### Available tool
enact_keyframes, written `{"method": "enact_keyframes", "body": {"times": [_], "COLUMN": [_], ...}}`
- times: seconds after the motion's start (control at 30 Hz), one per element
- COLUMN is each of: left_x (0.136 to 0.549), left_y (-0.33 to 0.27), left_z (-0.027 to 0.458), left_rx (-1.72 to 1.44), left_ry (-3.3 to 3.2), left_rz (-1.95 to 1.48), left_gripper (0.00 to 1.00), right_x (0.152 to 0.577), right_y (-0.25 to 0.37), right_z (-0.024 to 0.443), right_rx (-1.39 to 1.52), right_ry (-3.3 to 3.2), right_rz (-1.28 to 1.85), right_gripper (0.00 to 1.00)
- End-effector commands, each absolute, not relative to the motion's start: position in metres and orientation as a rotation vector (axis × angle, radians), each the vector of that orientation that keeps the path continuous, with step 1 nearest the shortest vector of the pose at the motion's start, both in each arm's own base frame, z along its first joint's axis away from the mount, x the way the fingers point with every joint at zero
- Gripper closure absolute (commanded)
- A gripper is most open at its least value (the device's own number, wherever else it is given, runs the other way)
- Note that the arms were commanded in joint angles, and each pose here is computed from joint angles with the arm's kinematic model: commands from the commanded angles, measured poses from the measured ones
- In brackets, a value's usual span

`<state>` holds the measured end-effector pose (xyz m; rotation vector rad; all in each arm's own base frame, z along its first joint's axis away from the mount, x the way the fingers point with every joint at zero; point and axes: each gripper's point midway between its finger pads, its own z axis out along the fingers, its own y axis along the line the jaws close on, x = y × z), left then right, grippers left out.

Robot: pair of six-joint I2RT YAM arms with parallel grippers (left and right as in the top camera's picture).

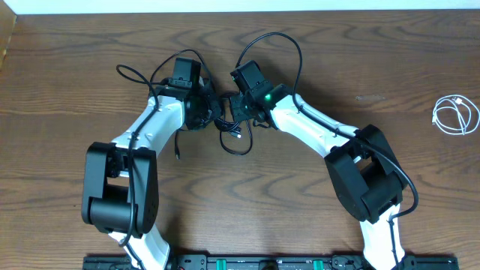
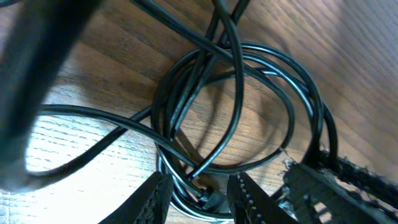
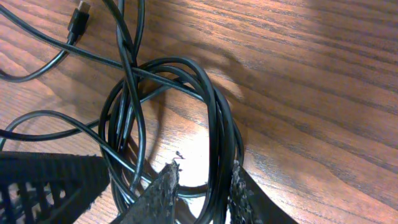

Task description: Untangle cables

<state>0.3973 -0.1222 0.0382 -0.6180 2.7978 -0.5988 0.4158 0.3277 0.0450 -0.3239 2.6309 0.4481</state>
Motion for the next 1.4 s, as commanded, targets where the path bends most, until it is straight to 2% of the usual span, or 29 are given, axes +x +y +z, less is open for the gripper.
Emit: {"method": "enact_keyframes", "body": {"times": [0.0,0.83,1.07,1.37], "left_x": [0.393,0.393,0.391,0.388], "left_y": [-0.118,-0.113,-0.114,-0.120], "left_z": [0.023,0.006,0.005,0.005], "left_rx": [-0.648,-0.730,-0.728,-0.707], "left_ry": [2.830,2.843,2.851,2.862], "left_rz": [-0.551,-0.508,-0.499,-0.496], "left_gripper": [0.66,0.66,0.69,0.69], "right_x": [0.412,0.406,0.406,0.406], "right_y": [0.330,0.337,0.337,0.337], "right_z": [0.041,0.041,0.041,0.041], "right_rx": [-0.330,-0.353,-0.353,-0.353], "right_ry": [2.641,2.640,2.639,2.640], "right_rz": [0.441,0.446,0.446,0.446], "right_gripper": [0.76,0.74,0.74,0.74]}}
